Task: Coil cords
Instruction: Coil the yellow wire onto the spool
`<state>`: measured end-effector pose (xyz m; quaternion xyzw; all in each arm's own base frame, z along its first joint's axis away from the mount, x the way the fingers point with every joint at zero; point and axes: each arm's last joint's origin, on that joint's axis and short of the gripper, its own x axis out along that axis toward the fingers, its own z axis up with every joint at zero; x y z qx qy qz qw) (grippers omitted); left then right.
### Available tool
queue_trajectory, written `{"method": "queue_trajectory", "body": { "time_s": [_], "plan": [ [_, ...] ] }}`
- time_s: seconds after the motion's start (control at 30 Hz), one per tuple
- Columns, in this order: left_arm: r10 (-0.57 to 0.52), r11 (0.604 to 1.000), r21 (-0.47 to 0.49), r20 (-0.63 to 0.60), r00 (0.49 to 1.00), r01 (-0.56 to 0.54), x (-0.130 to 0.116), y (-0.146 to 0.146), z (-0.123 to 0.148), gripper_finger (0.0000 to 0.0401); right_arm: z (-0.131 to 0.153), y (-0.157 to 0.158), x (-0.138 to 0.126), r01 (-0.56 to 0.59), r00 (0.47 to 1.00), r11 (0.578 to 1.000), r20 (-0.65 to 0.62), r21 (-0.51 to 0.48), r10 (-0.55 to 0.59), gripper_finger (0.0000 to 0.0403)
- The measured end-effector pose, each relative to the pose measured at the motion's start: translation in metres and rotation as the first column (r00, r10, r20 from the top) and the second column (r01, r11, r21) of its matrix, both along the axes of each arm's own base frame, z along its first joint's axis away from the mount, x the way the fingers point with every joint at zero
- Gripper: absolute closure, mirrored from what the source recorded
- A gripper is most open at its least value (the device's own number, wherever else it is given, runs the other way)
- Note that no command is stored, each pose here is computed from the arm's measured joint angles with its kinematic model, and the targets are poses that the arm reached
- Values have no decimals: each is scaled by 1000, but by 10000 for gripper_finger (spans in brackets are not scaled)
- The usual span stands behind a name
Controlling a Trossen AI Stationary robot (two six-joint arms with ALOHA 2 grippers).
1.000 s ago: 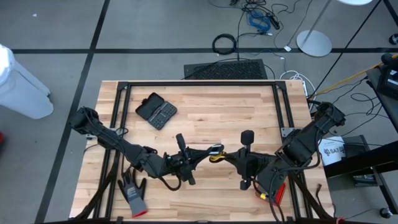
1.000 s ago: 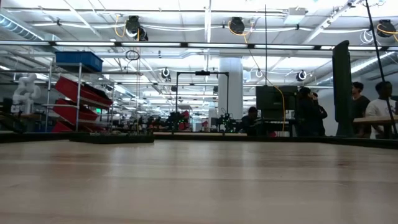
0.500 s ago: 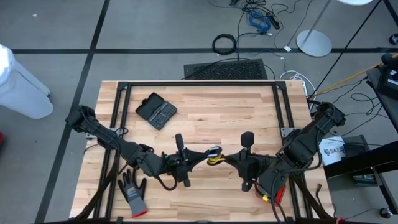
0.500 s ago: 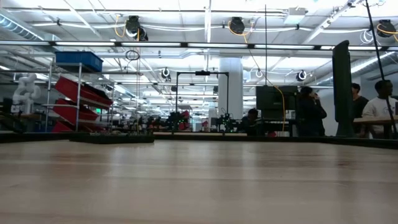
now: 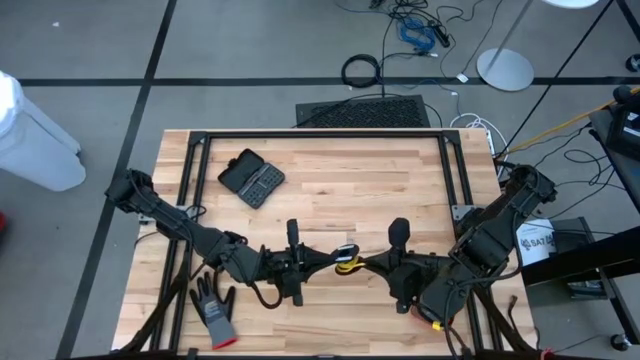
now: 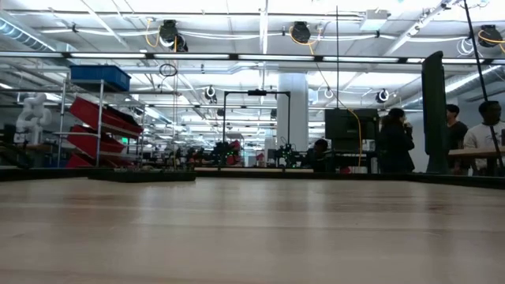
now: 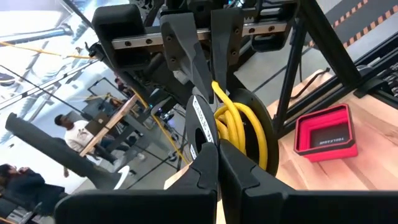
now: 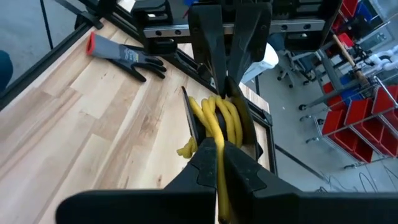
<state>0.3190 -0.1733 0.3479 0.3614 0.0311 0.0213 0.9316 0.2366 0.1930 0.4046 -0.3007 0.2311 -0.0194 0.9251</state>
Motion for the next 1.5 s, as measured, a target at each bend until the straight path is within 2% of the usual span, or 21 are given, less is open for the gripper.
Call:
{"method": "queue_trajectory", "body": {
  "time_s": [0.23, 0.5, 0.67, 1.2, 1.5],
  "plan": [
    [-11, 1000, -3, 4, 1000, 11, 0, 0, 0, 401, 0, 0, 0, 11, 1000, 1000, 4, 23, -11, 397],
    [-85, 996, 1, -11, 996, 85, -1, -4, -1, 401, 2, -2, -2, 38, 999, 998, 18, 51, -39, 355],
    [-85, 996, -3, -5, 996, 85, -1, -3, -1, 401, 2, -1, -1, 38, 999, 997, 25, 73, -39, 339],
    [-71, 997, -8, 1, 998, 71, -1, -3, 0, 401, 1, 0, 0, 30, 999, 997, 18, 72, -31, 337],
    [7, 1000, 13, -24, 1000, -7, 0, 0, -3, 401, 2, 3, -2, 21, 999, 996, 32, 89, -24, 337]
  ]
}}
